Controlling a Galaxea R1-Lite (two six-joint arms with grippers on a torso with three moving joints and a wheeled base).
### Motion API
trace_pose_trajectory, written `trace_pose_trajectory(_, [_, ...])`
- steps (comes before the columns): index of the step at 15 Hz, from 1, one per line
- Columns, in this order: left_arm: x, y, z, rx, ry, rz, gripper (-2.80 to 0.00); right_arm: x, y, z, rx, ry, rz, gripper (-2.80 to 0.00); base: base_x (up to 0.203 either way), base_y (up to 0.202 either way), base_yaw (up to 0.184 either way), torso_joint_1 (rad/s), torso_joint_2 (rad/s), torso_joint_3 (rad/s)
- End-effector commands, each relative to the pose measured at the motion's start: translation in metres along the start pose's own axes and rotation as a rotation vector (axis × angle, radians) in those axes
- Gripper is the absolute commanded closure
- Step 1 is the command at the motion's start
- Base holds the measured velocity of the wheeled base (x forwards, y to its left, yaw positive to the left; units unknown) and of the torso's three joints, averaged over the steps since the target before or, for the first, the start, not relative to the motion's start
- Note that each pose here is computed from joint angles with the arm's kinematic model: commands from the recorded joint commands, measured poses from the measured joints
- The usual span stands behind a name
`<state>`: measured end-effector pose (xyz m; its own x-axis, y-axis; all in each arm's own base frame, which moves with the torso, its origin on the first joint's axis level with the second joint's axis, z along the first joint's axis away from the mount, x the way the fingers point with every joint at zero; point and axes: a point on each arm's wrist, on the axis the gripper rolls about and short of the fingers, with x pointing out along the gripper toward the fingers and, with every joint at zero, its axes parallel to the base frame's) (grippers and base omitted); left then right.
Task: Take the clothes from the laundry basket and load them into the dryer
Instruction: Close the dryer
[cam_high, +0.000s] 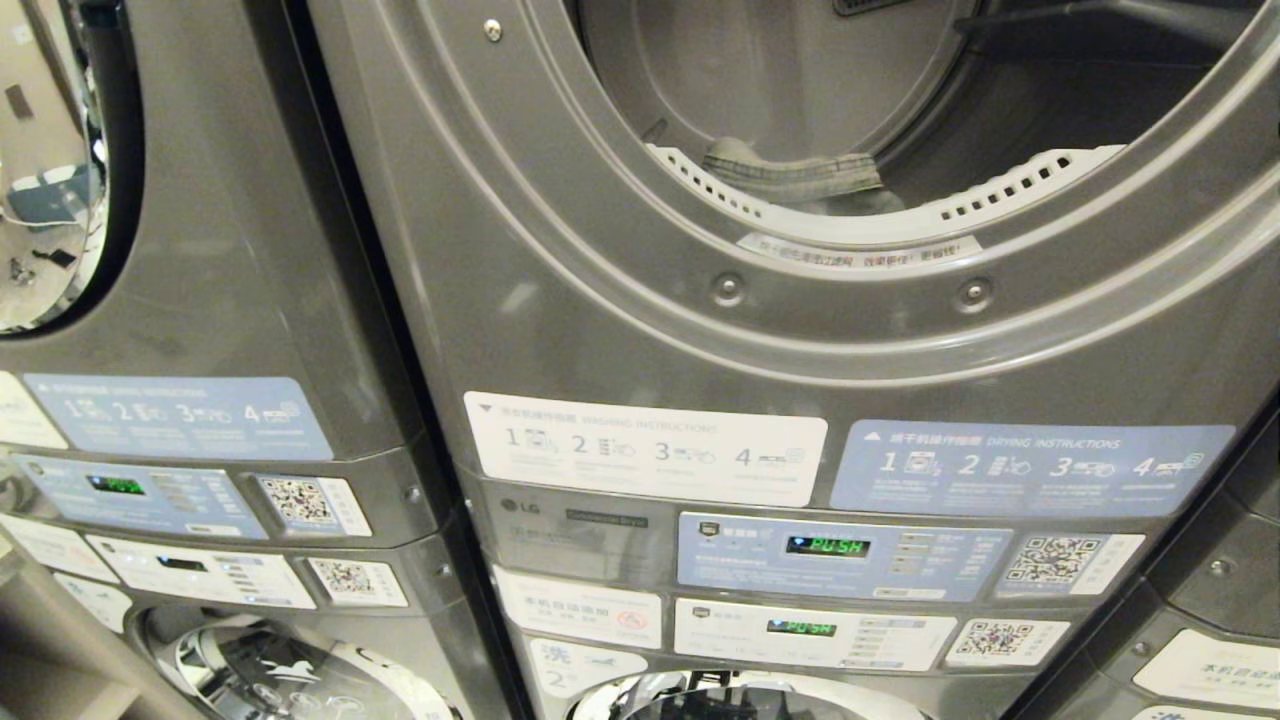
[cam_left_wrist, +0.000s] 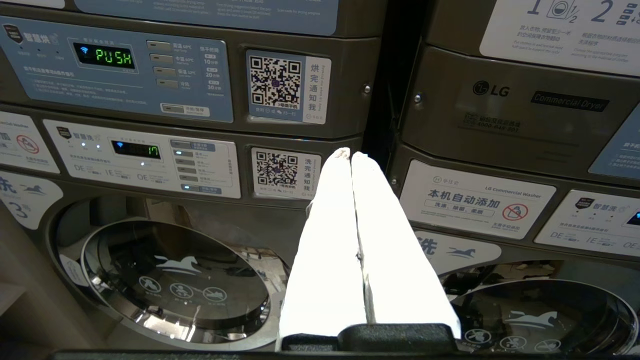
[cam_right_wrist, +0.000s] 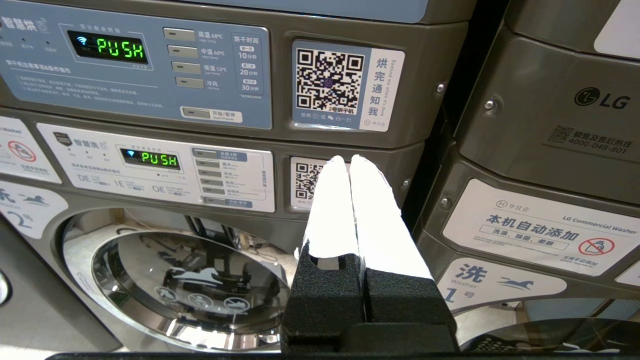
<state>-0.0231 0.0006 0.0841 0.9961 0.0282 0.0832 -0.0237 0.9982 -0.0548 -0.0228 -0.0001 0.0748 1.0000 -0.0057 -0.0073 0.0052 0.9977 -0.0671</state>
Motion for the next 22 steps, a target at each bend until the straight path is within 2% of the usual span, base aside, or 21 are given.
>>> trace_pose_trajectory(1, [0.0015,0.0004,-0.0082,0.0,0.026,0.002,0.0,0.0001,0.0,-0.0004,0.0,0.005,0.0,0.0,0.0,0.0,0.0,0.0,0.0,0.0])
trace_pose_trajectory(5, [0.0015,0.0004,-0.0082,0.0,0.026,0.002,0.0,0.0001,0.0,-0.0003,0.0,0.004,0.0,0.0,-0.032,0.0,0.001,0.007,0.0,0.001])
trace_pose_trajectory(22, [0.0015,0.0004,-0.0081,0.001,0.025,0.002,0.0,0.0001,0.0,-0.0003,0.0,0.004,0.0,0.0,-0.192,0.0,0.002,-0.001,0.0,0.002])
